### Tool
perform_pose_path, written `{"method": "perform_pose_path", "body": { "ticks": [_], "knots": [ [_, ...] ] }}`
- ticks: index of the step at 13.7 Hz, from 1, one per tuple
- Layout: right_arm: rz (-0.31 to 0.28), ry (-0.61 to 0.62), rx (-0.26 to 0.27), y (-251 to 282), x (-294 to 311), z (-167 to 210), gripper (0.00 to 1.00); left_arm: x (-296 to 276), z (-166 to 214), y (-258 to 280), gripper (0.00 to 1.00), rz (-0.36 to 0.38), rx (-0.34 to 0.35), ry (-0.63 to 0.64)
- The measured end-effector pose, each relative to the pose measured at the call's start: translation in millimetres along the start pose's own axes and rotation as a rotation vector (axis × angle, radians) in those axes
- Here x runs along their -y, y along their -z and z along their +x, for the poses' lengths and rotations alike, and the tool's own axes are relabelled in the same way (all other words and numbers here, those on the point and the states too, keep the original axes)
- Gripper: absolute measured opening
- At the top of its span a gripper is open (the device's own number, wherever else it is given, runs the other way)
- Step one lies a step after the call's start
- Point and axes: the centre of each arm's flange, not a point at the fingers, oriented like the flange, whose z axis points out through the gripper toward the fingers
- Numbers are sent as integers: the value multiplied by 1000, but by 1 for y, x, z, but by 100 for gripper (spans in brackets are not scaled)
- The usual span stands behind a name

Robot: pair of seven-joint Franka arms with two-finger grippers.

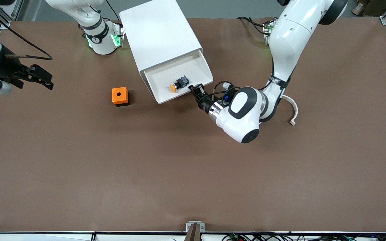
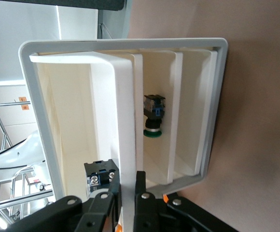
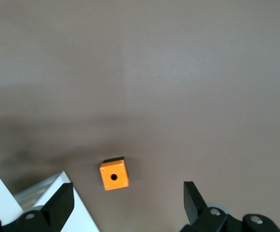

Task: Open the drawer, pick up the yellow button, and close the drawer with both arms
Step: 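Withdraw the left gripper while the right gripper reaches into the drawer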

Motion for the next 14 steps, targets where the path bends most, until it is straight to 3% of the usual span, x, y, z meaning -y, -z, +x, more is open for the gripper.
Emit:
{"method": "perform_pose_path", "body": {
  "ticks": [4,6,12,13,14],
  "knots": [
    [-19,-145,26,-19,85,-10,100,-9,3,26,14,-25,53,-26],
    [-28,-223,27,-23,128,-27,100,-13,3,35,29,-40,78,-32],
    [-91,-517,56,-61,214,-58,100,-10,4,85,92,-78,154,-62],
    [-96,-558,52,-72,233,-63,100,-12,8,103,99,-90,178,-87],
    [-81,-606,34,-81,252,-66,100,-16,14,122,100,-103,203,-125]
  ]
}}
